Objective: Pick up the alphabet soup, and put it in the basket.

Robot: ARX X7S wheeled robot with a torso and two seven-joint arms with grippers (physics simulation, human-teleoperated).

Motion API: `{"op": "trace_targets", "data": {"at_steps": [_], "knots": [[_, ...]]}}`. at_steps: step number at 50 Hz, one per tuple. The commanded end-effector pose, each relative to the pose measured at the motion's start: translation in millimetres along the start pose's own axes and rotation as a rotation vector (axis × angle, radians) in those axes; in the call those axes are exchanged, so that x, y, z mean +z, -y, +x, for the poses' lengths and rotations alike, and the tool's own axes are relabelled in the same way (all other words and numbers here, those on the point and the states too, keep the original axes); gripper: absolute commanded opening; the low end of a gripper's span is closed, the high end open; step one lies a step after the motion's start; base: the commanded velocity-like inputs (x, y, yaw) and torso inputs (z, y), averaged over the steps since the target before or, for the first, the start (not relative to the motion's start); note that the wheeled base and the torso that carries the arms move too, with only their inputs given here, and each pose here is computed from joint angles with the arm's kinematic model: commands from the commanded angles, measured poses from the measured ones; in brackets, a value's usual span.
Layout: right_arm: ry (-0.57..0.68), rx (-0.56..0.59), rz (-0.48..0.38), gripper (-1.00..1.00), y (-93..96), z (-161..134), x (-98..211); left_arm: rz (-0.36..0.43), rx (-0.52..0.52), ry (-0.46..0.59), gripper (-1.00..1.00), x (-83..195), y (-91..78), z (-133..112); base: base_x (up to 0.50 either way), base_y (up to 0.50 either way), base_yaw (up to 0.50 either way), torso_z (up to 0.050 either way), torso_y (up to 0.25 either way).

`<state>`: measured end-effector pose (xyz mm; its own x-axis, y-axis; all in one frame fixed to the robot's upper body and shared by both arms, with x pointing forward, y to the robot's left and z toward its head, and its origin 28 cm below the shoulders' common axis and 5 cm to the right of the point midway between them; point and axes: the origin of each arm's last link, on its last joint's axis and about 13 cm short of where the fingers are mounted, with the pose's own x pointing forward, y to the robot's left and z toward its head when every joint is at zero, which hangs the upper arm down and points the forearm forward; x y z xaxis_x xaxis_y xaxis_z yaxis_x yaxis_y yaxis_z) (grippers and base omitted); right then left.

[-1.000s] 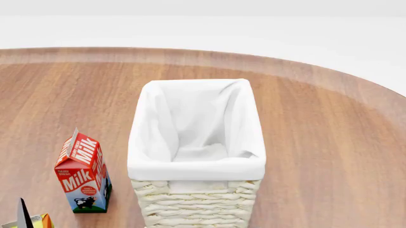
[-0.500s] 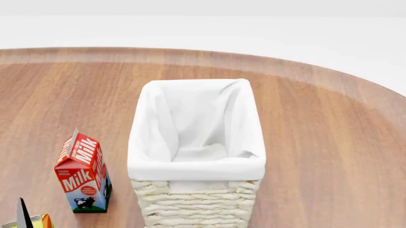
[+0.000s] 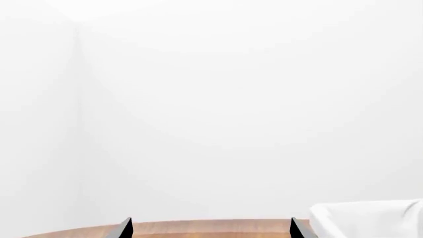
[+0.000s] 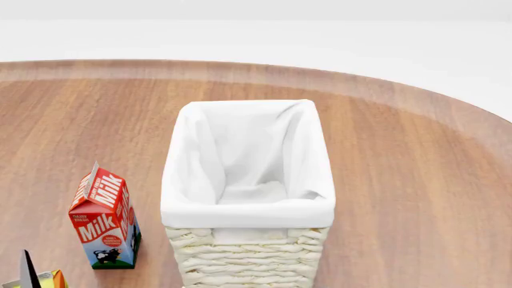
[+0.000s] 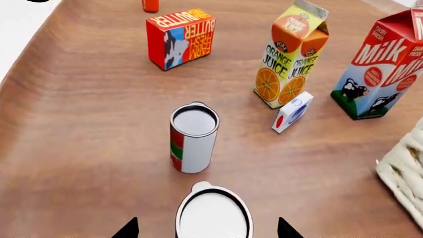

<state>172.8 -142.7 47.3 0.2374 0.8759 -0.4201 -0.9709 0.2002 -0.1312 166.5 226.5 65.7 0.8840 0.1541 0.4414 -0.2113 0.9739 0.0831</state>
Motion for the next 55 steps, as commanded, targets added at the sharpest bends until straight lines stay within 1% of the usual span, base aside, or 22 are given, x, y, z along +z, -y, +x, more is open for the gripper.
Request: {"op": "trace_targets", "data": {"at_steps": [1,10,24,55], "knots": [[-0.016,0.007,0.001,1.0,0.6,3,-2,0.0,0.001,0.001,1.0,0,-0.1,0,0.0,0.0,0.0,0.0,0.0],[-0.026,0.011,0.005,1.0,1.4,7,-6,0.0,0.001,0.002,1.0,0,-0.1,0,0.0,0.0,0.0,0.0,0.0],[-0.058,-0.023,0.005,1.0,5.9,10,-10,-0.001,0.003,0.003,1.0,0,-0.6,0,0.0,0.0,0.0,0.0,0.0],[-0.059,-0.007,0.001,1.0,6.9,19,-14,0.0,0.004,0.002,1.0,0,-1.1,1,0.0,0.0,0.0,0.0,0.0]]}}
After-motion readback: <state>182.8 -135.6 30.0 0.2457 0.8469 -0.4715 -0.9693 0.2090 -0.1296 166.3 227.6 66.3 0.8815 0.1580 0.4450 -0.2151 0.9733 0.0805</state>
